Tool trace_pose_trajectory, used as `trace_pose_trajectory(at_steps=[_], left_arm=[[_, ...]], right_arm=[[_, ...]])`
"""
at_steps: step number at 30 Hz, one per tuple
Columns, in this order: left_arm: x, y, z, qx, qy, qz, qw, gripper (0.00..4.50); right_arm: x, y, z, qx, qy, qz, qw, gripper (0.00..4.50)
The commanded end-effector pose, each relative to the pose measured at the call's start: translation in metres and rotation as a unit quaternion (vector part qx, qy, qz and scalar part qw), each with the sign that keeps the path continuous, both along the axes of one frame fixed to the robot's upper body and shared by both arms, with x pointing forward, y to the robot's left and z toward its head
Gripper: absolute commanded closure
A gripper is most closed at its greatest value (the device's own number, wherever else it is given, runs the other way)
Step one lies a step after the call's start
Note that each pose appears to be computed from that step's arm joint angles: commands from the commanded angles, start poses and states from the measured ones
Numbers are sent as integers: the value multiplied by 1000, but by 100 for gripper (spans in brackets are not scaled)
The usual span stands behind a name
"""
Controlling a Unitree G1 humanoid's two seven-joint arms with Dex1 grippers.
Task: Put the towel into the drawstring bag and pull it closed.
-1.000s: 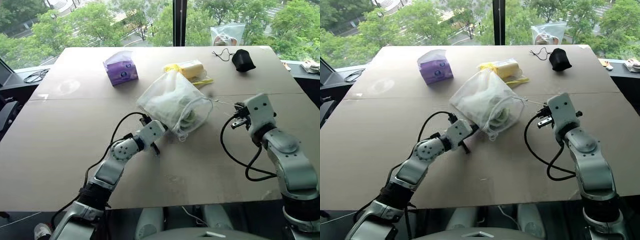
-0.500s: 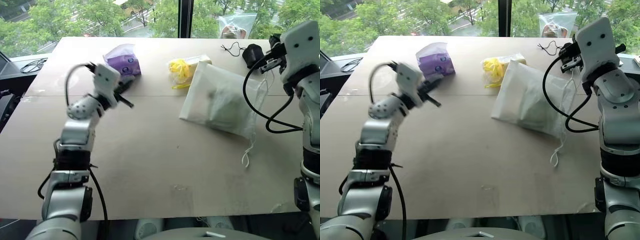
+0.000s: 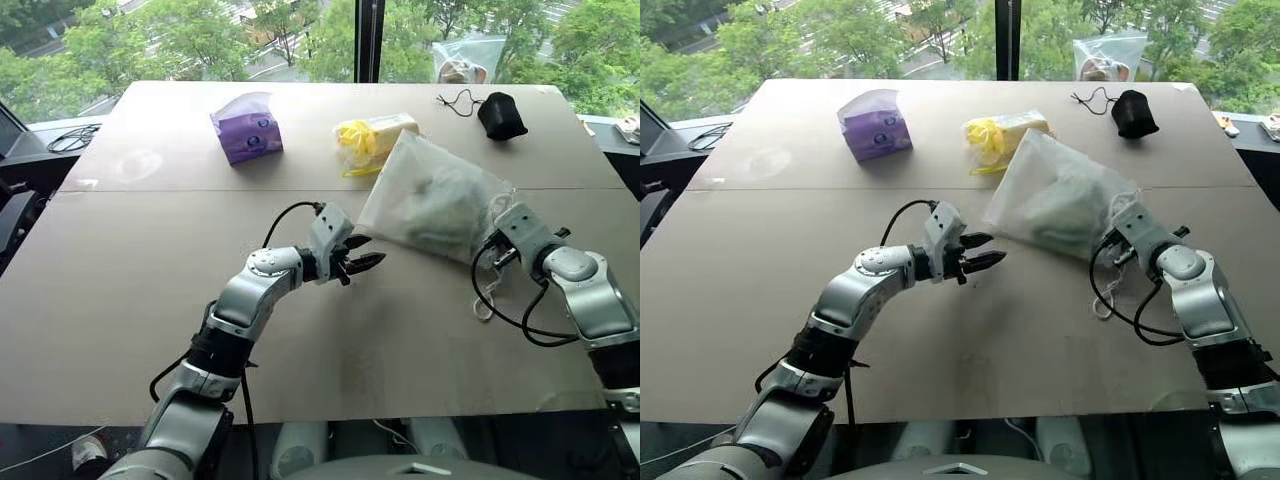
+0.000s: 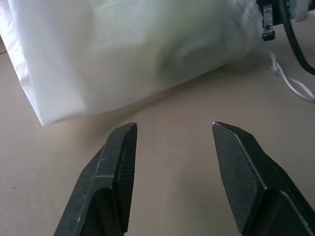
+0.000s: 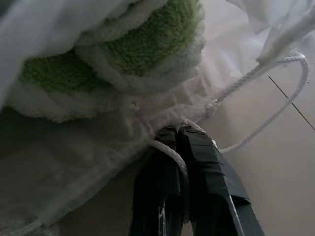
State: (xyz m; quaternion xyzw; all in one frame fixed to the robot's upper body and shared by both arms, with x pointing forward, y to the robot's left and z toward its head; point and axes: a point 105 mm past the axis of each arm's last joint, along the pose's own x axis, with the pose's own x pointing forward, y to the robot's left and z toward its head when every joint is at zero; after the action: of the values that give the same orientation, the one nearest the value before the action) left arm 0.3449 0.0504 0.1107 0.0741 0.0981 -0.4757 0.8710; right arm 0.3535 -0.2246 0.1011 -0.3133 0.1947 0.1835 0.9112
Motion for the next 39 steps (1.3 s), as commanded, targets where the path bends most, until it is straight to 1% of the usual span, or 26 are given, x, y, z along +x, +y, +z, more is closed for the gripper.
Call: trace_pose_trajectory(at_steps=[1,2,4,5,6,7,9,11,13,15,18,21,24,26,28,29,33,36,39], left_arm=[[7,-6,16,-11,-33,14,999,205],[7,-5,21,-22,-38,16,999,205],[3,1,29,-46,-39,17,998,205],[0,6,30,-52,-33,14,998,205],[-8,10,29,-57,-21,1,998,205],[-16,14,27,-57,-9,-12,998,205],[-28,25,21,-44,10,-19,999,205],[-35,35,15,-29,24,-15,999,205],[-40,46,12,-22,35,-1,999,205],[-48,53,10,-22,53,3,998,205],[-64,48,5,-18,82,-19,996,205],[-72,33,-1,-22,106,-33,994,205],[-68,14,-6,-40,144,-29,988,205],[-59,4,-9,-50,171,-7,984,205],[-51,-3,-14,-48,197,16,979,205],[-49,-6,-17,-36,196,23,980,205],[-47,-13,-23,-20,211,31,977,205],[-52,-16,-31,22,220,17,975,285],[-46,-5,-41,72,188,28,979,441]], right_arm=[[-22,64,1,108,51,130,984,450],[-33,91,9,151,57,191,968,450],[-55,143,32,228,67,296,925,450],[-61,163,44,257,65,327,907,450],[-63,176,56,275,55,344,896,450],[-60,184,66,285,39,350,892,450],[-49,185,76,280,14,334,900,450],[-41,180,79,258,-7,322,911,450],[-32,167,79,232,-24,295,926,450],[-29,154,82,225,-32,279,933,450],[-33,143,86,215,-37,278,936,450],[-35,133,93,213,-47,268,938,450],[-36,124,95,211,-52,254,942,450],[-38,120,95,209,-53,248,944,450],[-41,119,95,209,-53,244,946,450],[-42,119,94,208,-54,240,947,450],[-44,118,92,208,-56,231,949,450],[-47,117,92,210,-60,222,950,450],[-48,114,95,214,-71,210,951,450]])
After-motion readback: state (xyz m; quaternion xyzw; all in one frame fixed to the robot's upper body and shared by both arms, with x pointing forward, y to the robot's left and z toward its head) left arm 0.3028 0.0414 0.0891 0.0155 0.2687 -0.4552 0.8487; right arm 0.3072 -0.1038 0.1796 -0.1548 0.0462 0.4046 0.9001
